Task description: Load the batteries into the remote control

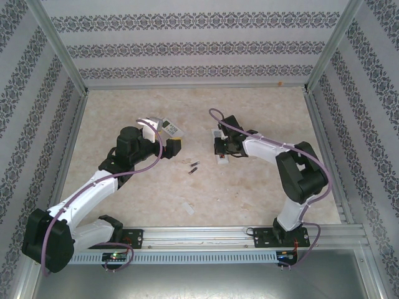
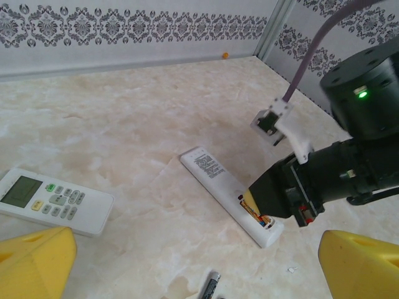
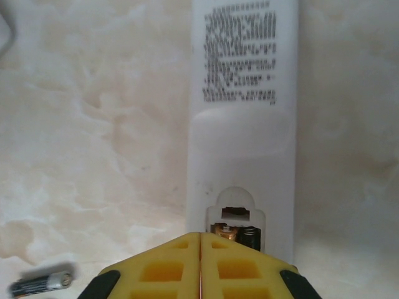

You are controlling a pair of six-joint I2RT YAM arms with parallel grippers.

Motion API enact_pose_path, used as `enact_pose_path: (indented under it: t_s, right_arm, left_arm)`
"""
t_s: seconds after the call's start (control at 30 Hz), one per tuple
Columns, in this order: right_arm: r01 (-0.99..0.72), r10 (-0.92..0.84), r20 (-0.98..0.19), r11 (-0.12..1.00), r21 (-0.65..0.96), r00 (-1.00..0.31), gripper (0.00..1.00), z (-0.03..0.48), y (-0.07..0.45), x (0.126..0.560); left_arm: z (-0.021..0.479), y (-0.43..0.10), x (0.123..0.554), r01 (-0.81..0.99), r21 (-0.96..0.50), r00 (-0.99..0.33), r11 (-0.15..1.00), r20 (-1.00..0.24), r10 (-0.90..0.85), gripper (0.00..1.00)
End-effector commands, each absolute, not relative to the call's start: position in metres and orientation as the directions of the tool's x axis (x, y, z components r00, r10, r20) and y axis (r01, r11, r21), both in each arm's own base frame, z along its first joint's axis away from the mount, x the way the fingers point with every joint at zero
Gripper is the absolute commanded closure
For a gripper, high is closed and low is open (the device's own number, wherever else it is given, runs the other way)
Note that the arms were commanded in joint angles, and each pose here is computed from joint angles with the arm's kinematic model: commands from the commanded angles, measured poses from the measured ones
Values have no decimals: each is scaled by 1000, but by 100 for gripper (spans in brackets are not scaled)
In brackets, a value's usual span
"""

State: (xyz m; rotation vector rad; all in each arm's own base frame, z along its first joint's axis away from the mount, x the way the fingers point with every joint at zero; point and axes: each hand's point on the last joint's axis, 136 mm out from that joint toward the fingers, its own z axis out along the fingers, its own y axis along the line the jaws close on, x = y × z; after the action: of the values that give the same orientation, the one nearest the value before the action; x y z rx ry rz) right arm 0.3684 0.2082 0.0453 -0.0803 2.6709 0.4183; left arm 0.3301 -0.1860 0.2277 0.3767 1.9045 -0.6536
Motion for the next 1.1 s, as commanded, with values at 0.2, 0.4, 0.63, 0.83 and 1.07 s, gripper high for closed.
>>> enact_pose_path:
  t_s: [0.2, 0.4, 0.63, 0.83, 1.07]
  right_arm:
    - [-87, 35, -366, 946, 312, -930, 93, 38, 212, 357]
    - [-75, 85, -447, 941, 329, -890, 92, 72, 205, 371]
    - [-47, 63, -366, 957, 285, -929, 92, 28, 199, 361]
    - [-30, 61, -319, 962, 273, -946, 92, 12, 197, 352]
    - [-37, 116, -444, 946, 321, -889, 90, 72, 192, 369]
  left_arm:
    - [243, -186, 336, 543, -276, -372, 793, -926, -67, 0]
    - [244, -186, 335, 543, -273, -369, 794, -927, -66, 0]
    - [243, -184, 333, 539, -272, -369, 797, -927, -67, 0]
    - [244, -183, 333, 538, -268, -366, 799, -928, -65, 0]
    - [245, -185, 333, 544, -276, -368, 793, -927, -70, 0]
